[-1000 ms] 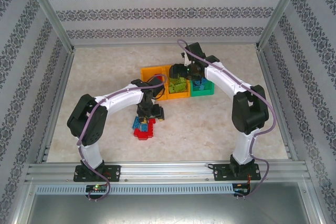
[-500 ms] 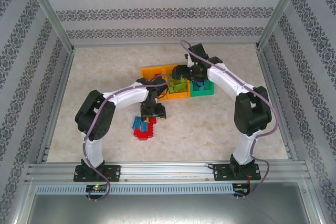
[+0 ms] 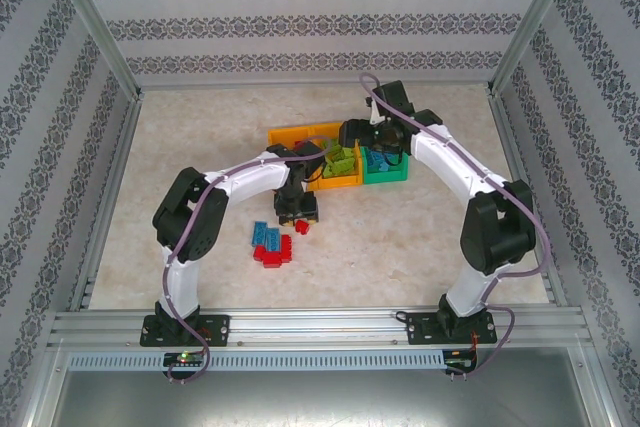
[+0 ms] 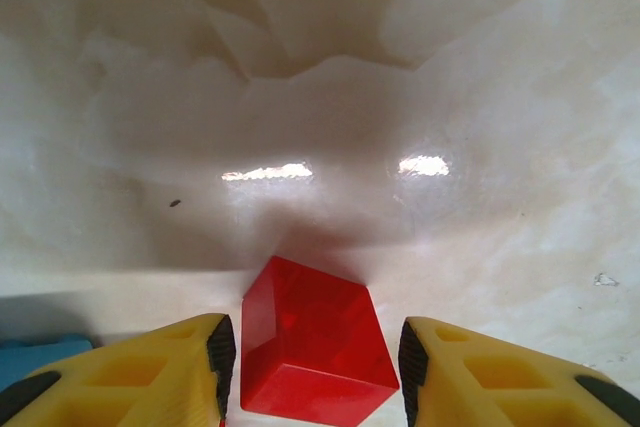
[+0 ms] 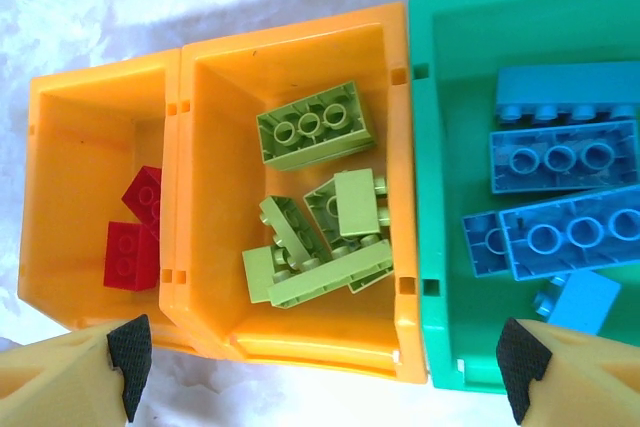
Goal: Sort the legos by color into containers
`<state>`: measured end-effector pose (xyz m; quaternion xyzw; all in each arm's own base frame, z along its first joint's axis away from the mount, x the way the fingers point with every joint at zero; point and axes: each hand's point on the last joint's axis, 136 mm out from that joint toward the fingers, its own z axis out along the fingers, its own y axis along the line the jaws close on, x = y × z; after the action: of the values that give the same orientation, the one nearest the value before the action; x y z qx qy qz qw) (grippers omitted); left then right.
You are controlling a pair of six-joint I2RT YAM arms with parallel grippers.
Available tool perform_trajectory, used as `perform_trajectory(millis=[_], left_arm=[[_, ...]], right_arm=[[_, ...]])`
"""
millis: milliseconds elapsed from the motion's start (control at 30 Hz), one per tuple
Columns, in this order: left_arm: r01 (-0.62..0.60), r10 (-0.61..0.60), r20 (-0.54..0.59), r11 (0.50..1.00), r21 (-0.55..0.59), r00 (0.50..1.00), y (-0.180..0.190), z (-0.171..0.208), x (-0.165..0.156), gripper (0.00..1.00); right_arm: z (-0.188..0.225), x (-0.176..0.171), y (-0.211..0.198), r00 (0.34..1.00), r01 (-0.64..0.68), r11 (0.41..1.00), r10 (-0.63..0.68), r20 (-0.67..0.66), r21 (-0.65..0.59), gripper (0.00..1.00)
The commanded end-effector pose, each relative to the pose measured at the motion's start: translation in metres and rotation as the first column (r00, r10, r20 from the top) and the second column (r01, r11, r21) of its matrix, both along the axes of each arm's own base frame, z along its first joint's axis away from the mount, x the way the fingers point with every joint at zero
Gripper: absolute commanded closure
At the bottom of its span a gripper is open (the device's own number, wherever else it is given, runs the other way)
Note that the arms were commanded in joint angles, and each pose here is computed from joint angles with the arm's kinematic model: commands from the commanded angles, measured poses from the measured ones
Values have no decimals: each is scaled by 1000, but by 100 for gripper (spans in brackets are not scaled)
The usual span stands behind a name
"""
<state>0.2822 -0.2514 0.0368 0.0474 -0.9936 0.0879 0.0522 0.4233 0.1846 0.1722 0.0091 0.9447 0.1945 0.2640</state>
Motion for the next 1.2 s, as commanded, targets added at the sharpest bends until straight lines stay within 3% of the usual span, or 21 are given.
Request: perform_trajectory(millis=[0, 233, 467, 800, 1000, 1167], left_arm=[[51, -50, -35, 998, 45, 998, 6, -7, -14, 49], [184, -185, 0, 980, 77, 983, 3, -1, -14, 38], [307, -309, 14, 948, 80, 951, -3, -3, -15, 38], [456, -470, 33, 868, 196, 882, 3, -7, -6, 44], [483, -496, 29, 856, 186, 868, -3, -12, -9, 56], [467, -483, 24, 856, 221, 875, 4, -13, -8, 72]], right_arm=[[12, -1, -14, 998, 49, 999, -49, 27, 6, 8], [10, -6, -23, 997, 68, 998, -68, 23, 3, 8], [8, -10, -29, 996, 93, 996, -93, 15, 0, 7], [12, -13, -39, 992, 127, 992, -127, 19, -8, 7], [15, -15, -43, 990, 140, 990, -140, 23, -12, 6], [17, -17, -49, 988, 150, 988, -150, 31, -19, 6]])
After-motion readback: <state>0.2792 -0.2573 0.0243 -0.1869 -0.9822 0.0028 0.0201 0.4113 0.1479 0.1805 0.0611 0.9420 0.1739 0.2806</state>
